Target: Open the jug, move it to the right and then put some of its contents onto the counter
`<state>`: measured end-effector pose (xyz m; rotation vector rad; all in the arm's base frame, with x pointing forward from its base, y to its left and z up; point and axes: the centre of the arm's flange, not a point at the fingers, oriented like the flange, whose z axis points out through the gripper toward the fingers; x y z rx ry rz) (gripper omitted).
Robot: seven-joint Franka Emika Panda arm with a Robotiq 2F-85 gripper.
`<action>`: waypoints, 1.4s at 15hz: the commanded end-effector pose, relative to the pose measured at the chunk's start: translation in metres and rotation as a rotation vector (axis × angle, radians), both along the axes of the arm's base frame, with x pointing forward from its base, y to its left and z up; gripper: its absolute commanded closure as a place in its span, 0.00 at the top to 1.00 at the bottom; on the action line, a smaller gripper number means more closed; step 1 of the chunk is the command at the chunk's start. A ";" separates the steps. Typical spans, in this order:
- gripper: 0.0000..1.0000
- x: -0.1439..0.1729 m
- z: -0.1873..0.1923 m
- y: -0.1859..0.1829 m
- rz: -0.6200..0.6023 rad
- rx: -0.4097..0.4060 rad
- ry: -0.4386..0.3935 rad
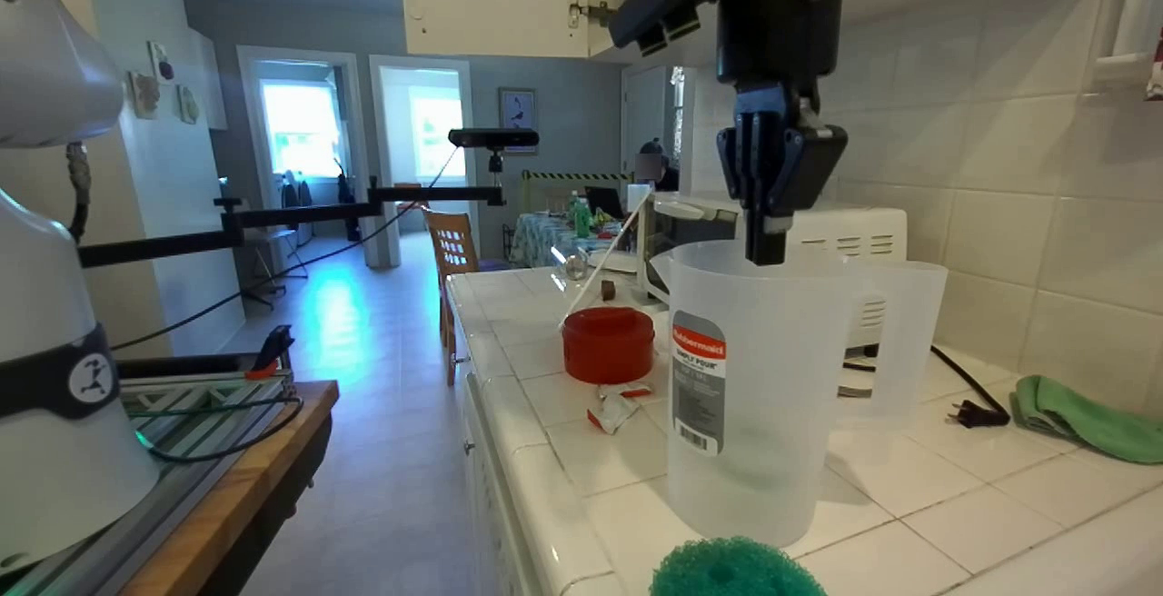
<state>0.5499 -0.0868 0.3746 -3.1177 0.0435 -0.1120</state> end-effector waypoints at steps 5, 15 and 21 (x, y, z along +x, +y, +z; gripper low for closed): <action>0.00 0.009 -0.027 -0.001 -0.003 0.004 0.045; 0.00 0.007 -0.062 -0.001 -0.009 0.003 0.102; 0.00 0.005 -0.073 -0.003 -0.017 0.001 0.121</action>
